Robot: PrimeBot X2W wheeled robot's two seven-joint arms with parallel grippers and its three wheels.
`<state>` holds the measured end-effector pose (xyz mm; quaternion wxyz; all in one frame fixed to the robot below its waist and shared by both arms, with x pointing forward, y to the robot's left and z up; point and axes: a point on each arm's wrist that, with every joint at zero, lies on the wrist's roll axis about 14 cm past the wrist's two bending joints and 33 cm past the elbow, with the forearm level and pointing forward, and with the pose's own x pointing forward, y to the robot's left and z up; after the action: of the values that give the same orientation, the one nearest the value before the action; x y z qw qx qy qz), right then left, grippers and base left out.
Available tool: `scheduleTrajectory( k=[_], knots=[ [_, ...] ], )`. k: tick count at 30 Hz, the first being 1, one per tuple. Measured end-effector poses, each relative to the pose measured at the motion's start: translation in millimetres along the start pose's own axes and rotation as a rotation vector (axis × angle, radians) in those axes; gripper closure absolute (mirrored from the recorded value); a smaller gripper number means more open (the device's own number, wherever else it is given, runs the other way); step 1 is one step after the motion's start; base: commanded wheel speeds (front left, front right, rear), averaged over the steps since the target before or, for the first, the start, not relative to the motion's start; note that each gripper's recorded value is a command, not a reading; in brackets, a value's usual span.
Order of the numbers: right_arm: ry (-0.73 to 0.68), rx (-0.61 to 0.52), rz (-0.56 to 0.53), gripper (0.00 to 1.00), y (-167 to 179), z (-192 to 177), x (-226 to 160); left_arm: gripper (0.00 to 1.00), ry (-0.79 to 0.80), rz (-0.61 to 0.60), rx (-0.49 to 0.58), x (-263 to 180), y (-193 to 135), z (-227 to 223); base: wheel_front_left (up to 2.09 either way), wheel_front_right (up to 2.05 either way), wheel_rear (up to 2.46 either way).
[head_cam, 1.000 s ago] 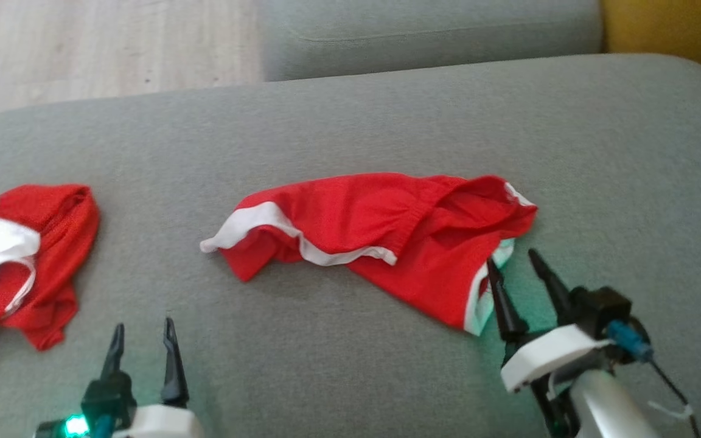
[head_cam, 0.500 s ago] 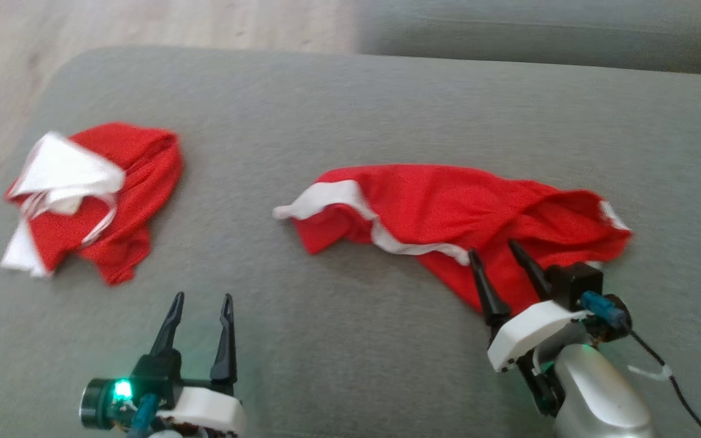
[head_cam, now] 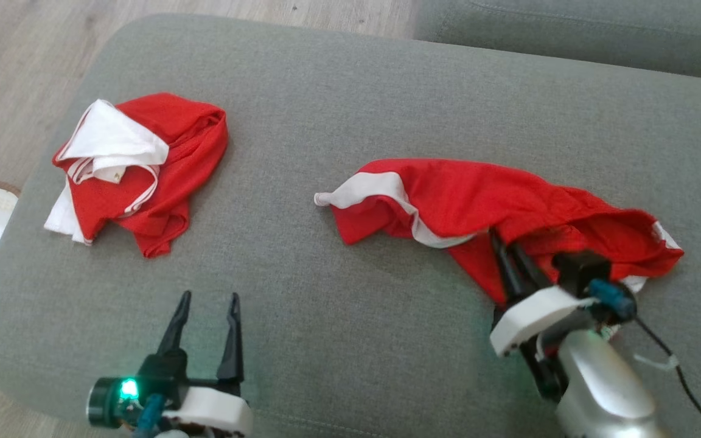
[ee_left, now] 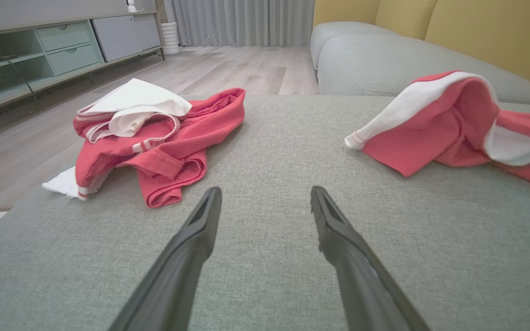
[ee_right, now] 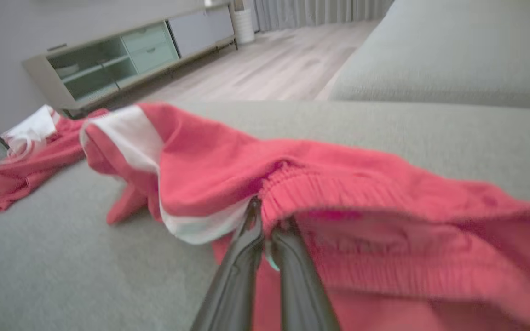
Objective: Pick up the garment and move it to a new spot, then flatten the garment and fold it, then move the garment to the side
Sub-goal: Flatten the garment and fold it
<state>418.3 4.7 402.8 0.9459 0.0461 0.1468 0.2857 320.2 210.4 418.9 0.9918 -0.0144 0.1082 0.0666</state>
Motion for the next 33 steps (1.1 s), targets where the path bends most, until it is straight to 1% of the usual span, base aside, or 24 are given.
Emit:
scheduleTrajectory(
  k=[3, 7, 8, 10, 12, 13, 15, 17, 18, 20, 23, 24, 26, 29, 31, 33],
  knots=[
    [-0.086, -0.011, 0.002, 1.0, 1, 28, 4, 0.0, -0.008, -0.016, -0.006, -1, -6, 2, 0.0, 0.0, 0.0],
    [-0.178, -0.085, 0.033, 1.0, 8, 67, 12, 0.0, -0.021, -0.022, -0.015, -6, -8, 5, 0.0, 0.0, 0.0],
    [-0.215, -0.109, 0.044, 1.0, 9, 84, 17, 0.0, -0.022, -0.019, -0.016, -8, -7, 5, 0.0, 0.0, 0.0],
    [-0.316, -0.166, 0.077, 1.0, 19, 131, 28, 0.0, -0.019, -0.007, -0.018, -13, -4, 3, 0.0, 0.0, 0.0],
    [-0.439, -0.224, 0.123, 1.0, 37, 187, 37, 0.0, -0.023, 0.01, -0.022, -19, 1, 3, 0.0, 0.0, 0.0],
    [-0.498, -0.251, 0.157, 1.0, 51, 213, 39, 0.0, -0.028, 0.024, -0.024, -23, 5, 3, 0.0, 0.0, 0.0],
    [-0.599, -0.297, 0.215, 1.0, 79, 257, 36, 0.0, -0.037, 0.045, -0.031, -29, 12, 4, 0.0, 0.0, 0.0],
    [-0.672, -0.34, 0.272, 1.0, 107, 286, 28, 0.0, -0.037, 0.063, -0.04, -37, 16, 1, 0.0, 0.0, 0.0],
    [-0.697, -0.354, 0.29, 1.0, 116, 295, 23, 0.0, -0.034, 0.07, -0.045, -41, 17, -1, 0.0, 0.0, 0.0],
    [-0.719, -0.352, 0.308, 1.0, 124, 302, 16, 0.0, -0.021, 0.078, -0.054, -48, 18, -8, 0.0, 0.0, 0.0],
    [-0.692, -0.344, 0.291, 1.0, 114, 292, 12, 0.0, -0.001, 0.064, -0.065, -50, 13, -15, 0.0, 0.0, 0.0],
    [-0.666, -0.335, 0.274, 1.0, 105, 282, 12, 0.0, 0.001, 0.051, -0.062, -48, 10, -15, 0.0, 0.0, 0.0],
    [-0.58, -0.31, 0.22, 1.0, 75, 248, 12, 0.0, 0.0, 0.022, -0.055, -42, 2, -13, 0.0, 0.0, 0.0],
    [-0.373, -0.225, 0.086, 1.0, 10, 165, 3, 0.0, 0.006, -0.029, -0.044, -33, -12, -12, 0.0, 0.0, 0.0],
    [-0.214, -0.166, -0.014, 1.0, -32, 101, -16, 0.0, 0.011, -0.065, -0.036, -27, -22, -12, 0.0, 0.0, 0.0],
    [-0.073, -0.098, -0.108, 1.0, -63, 42, -42, 0.0, 0.016, -0.104, -0.028, -20, -33, -12, 0.0, 0.0, 0.0]
  ],
)
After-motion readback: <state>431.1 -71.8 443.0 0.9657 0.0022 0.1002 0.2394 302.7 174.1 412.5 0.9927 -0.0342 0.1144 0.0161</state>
